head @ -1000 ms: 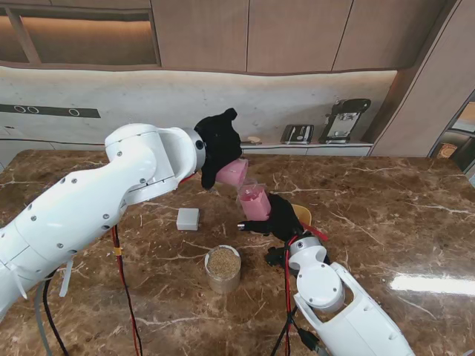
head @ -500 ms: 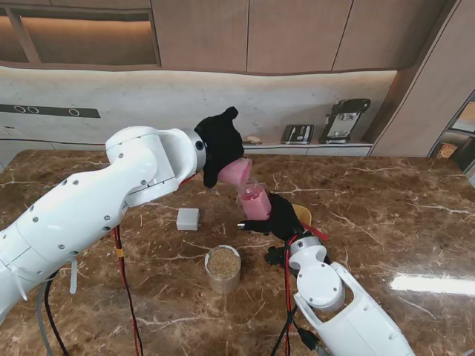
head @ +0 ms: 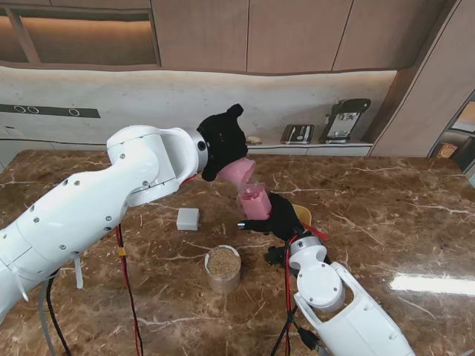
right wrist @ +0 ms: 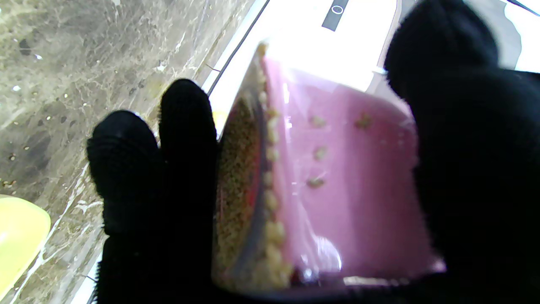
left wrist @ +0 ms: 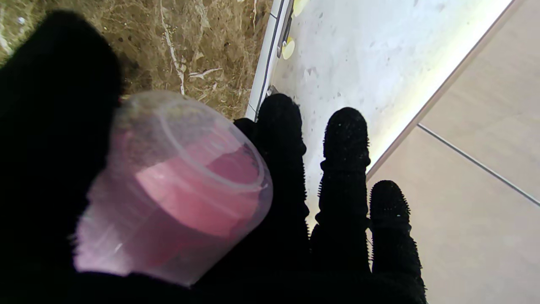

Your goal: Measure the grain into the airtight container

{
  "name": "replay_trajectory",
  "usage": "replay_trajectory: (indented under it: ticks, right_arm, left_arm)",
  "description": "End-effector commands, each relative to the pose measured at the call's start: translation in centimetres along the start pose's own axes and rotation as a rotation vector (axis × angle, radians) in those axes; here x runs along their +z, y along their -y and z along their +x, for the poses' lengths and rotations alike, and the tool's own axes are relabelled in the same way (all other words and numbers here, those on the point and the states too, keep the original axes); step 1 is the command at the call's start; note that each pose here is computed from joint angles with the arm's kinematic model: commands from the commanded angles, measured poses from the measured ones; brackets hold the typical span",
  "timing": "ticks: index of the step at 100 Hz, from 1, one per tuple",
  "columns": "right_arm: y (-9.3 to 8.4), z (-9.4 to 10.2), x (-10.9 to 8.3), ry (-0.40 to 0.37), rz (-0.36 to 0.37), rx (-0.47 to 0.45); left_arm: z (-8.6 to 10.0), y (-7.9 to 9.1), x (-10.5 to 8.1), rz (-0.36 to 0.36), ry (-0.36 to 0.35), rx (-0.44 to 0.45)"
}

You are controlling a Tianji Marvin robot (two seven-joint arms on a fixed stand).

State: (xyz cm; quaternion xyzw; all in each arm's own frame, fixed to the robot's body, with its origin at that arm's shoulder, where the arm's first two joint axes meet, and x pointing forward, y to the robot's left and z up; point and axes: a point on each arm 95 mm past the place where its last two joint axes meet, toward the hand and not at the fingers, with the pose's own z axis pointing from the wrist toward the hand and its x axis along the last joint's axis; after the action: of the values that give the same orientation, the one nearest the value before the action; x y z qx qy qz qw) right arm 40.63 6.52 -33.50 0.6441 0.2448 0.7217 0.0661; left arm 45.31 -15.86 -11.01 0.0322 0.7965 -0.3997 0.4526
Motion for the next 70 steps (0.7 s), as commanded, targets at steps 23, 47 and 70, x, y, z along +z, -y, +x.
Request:
replay_trajectory:
  ticks: [23, 47, 70]
  right_arm:
    - [0.0, 0.3, 0.1, -0.007, 0.004, 0.013]
    - [0.0, 0.3, 0.1, -0.004, 0.003, 0.013]
    - [0.1, 0.2, 0.1, -0.004, 0.01, 0.01]
  left_arm:
    - [0.3, 0.3, 0.6, -0.016, -0.01, 0.008]
    - [0.4, -0.4, 0.2, -0.022, -0.024, -0.023]
    - [0.5, -0.5, -0.4, -0.032, -0.025, -0.032]
